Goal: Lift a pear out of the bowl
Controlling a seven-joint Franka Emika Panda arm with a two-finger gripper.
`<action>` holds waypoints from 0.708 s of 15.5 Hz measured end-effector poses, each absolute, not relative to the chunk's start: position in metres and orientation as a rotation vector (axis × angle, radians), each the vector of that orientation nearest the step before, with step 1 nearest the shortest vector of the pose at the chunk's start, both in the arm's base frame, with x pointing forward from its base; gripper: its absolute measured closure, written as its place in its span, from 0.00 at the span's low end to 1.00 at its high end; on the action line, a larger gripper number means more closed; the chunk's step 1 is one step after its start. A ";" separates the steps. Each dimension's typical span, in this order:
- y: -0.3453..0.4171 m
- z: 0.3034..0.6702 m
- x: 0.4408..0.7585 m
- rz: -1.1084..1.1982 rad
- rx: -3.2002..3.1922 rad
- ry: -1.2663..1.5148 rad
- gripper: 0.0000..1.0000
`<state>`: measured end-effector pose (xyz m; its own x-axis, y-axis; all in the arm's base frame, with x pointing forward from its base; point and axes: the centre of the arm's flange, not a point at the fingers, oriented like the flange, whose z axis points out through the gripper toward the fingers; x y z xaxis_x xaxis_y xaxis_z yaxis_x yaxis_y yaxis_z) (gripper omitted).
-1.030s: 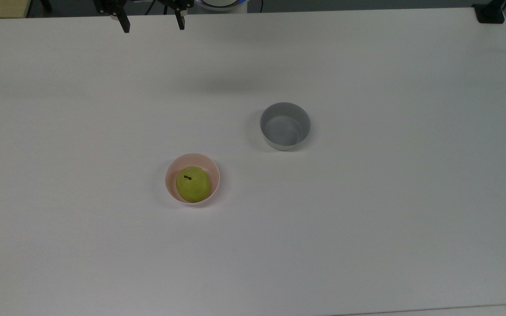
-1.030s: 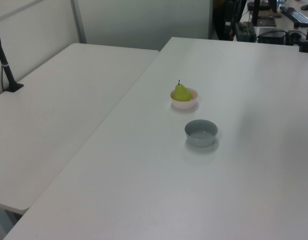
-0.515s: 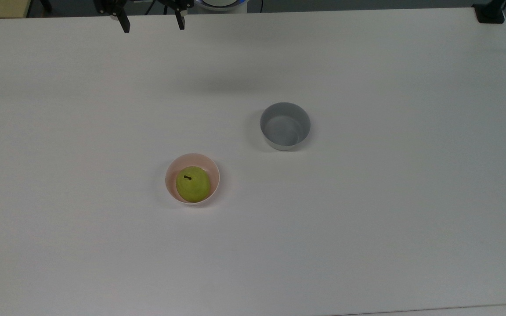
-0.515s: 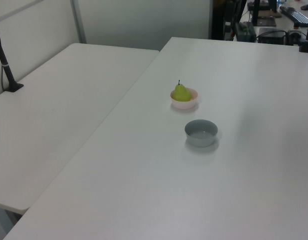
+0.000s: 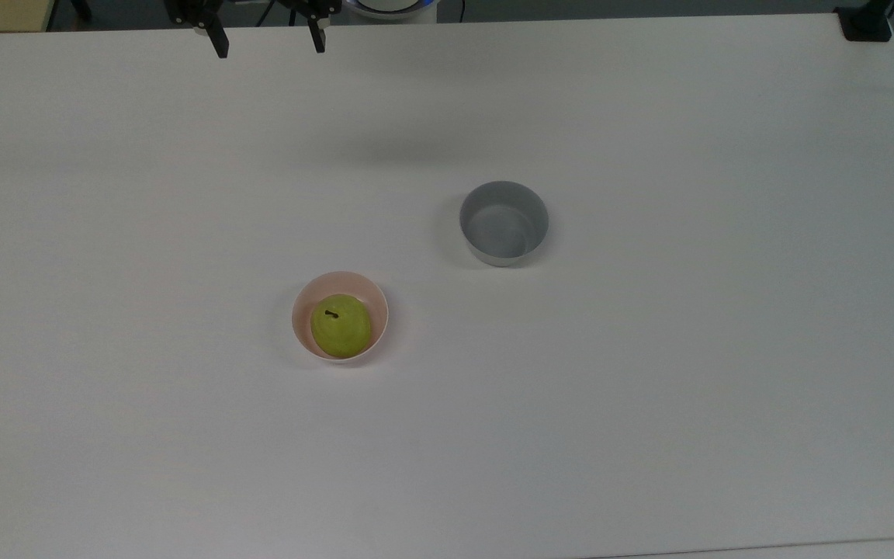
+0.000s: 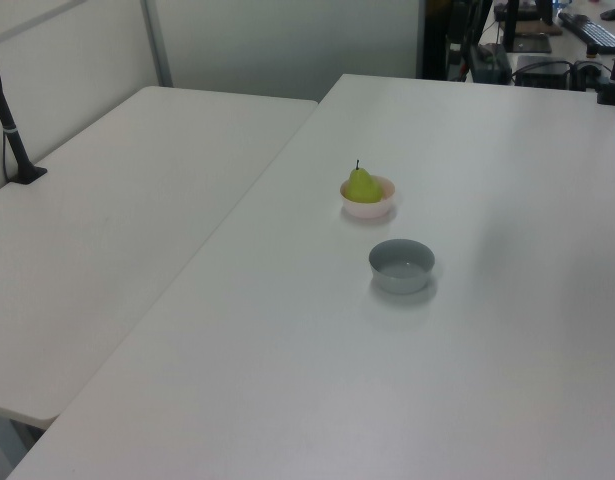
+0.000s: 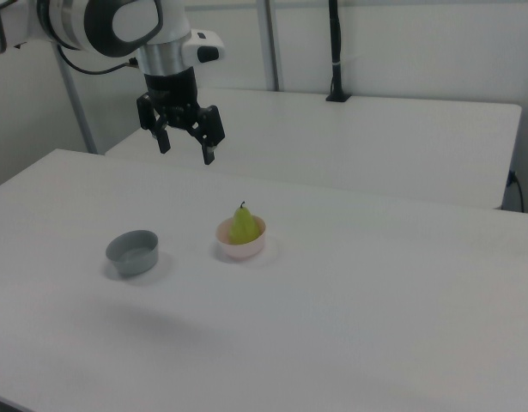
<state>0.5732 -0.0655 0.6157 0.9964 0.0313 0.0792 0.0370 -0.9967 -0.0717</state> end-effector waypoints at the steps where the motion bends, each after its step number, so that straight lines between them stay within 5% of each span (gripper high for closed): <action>1: -0.066 0.615 0.574 -0.117 -3.066 -0.053 0.00; 11: -0.080 0.584 0.606 -0.218 -3.113 -0.188 0.00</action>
<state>0.6064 -0.0801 0.5842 0.9830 0.1186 0.1399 0.1207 -0.9927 -0.0070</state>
